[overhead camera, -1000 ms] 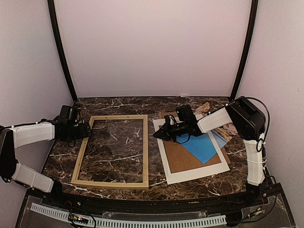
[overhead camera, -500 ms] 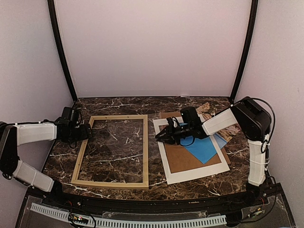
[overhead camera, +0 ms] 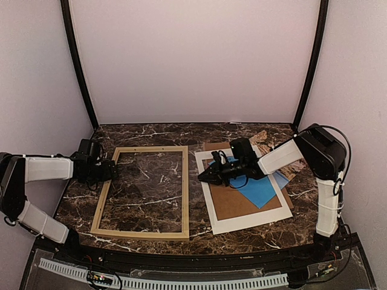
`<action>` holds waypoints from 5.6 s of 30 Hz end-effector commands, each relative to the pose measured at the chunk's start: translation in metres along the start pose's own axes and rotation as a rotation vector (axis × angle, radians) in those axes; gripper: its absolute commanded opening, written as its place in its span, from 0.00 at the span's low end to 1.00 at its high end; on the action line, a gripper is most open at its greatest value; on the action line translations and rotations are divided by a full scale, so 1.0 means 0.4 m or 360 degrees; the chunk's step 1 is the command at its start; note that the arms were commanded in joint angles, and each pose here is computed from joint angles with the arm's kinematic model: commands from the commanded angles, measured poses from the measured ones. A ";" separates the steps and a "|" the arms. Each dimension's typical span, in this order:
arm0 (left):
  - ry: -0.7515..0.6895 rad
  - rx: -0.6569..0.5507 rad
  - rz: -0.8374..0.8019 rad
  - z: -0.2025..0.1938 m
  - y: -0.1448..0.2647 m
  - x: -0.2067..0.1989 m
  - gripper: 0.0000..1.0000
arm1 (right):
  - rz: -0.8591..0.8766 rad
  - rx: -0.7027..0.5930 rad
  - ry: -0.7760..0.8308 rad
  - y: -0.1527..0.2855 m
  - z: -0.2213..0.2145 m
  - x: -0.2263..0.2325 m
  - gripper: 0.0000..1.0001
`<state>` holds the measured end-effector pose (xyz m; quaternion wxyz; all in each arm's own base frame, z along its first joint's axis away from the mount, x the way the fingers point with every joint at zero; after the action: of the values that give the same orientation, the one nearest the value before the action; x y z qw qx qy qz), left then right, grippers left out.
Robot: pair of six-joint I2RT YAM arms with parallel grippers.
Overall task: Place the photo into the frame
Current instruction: Move the frame body to the center of the board, then place the glass panel at the frame body.
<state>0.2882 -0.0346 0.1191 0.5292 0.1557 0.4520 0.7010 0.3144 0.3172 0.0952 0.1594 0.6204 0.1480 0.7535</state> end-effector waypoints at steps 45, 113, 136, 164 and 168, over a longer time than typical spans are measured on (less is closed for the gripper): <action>0.0059 0.0260 -0.0643 -0.096 0.038 -0.143 0.94 | 0.0168 -0.0259 0.0461 0.254 0.154 0.327 0.00; 0.0019 -0.0123 -0.0396 0.003 0.101 -0.071 0.99 | -0.0032 -0.0074 0.0207 -0.020 0.007 0.110 0.00; -0.0006 -0.0118 -0.0408 0.001 0.101 -0.081 0.99 | -0.0067 -0.0063 0.0232 -0.005 0.014 0.109 0.00; -0.0019 -0.0111 -0.0407 -0.004 0.099 -0.082 0.99 | -0.0108 -0.0063 0.0254 0.009 0.023 0.104 0.00; -0.0019 -0.0109 -0.0403 -0.005 0.098 -0.081 0.99 | -0.0113 -0.0065 0.0248 0.011 0.021 0.102 0.00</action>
<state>0.2758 -0.0643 0.1578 0.6146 0.0810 0.4474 0.6446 0.3093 0.3306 0.1084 0.1910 0.5731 0.1905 0.7738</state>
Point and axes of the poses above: each gripper's point midway between its finger pads, its own y axis back along the fingers, its own x axis along the line the jaws close on, z = x × y, the point moved 8 cm from there along y, back along the fingers, and after that the axes turned 7 degrees about y, right-handed, at the moved point
